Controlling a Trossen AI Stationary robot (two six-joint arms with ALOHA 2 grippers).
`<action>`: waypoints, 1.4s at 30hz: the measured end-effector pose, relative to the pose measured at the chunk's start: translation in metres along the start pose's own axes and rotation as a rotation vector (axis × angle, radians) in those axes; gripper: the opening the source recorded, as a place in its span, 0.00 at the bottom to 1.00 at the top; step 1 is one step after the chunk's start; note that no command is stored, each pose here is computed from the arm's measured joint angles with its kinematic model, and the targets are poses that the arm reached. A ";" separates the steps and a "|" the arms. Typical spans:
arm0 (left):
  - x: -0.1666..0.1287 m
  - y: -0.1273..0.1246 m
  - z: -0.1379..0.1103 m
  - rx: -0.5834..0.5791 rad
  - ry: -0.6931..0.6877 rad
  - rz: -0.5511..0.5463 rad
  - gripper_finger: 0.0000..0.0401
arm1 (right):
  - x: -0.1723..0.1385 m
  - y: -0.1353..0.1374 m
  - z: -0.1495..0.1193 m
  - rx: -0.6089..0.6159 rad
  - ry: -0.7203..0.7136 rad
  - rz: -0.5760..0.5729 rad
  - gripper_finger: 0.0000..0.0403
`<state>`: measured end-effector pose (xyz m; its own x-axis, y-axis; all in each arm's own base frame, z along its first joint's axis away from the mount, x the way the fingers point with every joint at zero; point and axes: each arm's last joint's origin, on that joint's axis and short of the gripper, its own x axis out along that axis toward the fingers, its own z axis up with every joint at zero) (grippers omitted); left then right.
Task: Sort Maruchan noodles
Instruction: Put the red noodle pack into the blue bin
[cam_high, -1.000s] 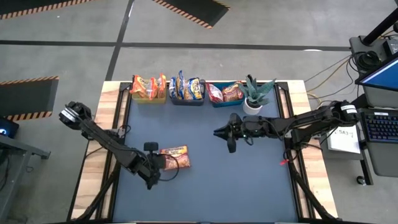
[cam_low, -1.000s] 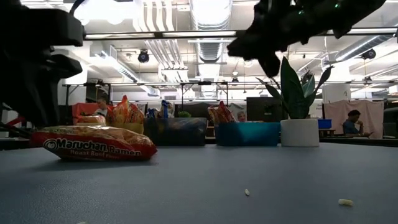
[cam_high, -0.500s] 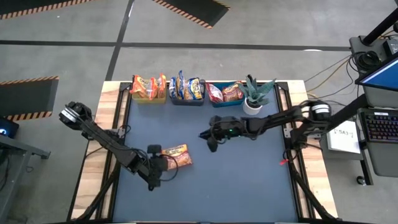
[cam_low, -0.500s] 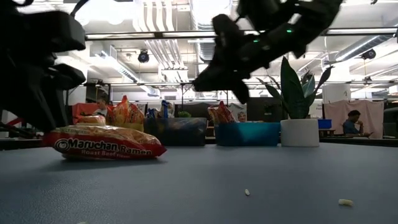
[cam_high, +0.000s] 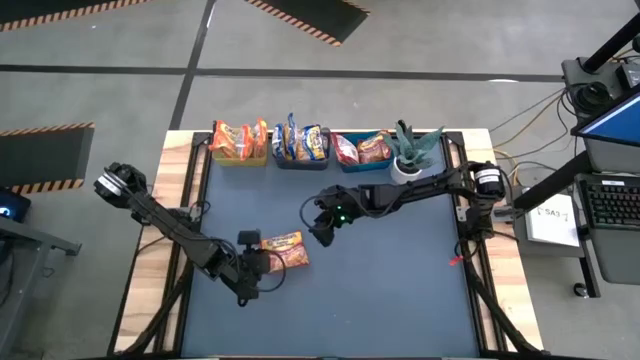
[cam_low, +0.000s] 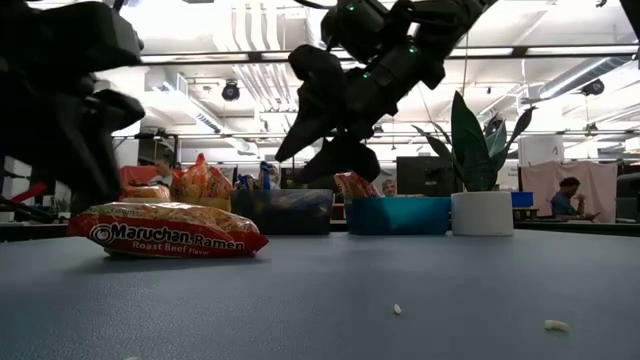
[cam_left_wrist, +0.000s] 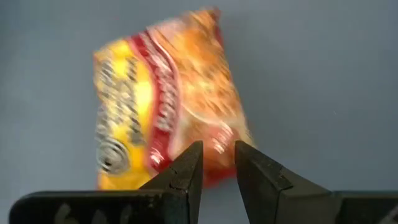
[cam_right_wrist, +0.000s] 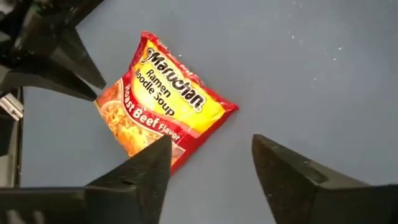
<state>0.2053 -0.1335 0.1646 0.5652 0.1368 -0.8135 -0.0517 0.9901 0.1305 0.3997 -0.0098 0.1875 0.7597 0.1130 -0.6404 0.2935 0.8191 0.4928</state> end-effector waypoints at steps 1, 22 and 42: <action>0.000 0.001 0.001 0.006 -0.022 0.022 0.19 | 0.001 0.001 -0.001 0.006 0.005 0.000 0.53; 0.030 0.010 -0.040 -0.128 -0.160 0.027 0.19 | 0.033 0.013 -0.026 0.126 -0.039 0.059 0.75; 0.037 0.009 -0.046 -0.156 -0.147 0.026 0.19 | 0.068 0.007 -0.031 0.154 -0.082 0.126 0.75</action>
<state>0.1881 -0.1179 0.1100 0.6756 0.1680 -0.7179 -0.1888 0.9807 0.0519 0.4356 0.0206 0.1289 0.8387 0.1575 -0.5213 0.2739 0.7053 0.6539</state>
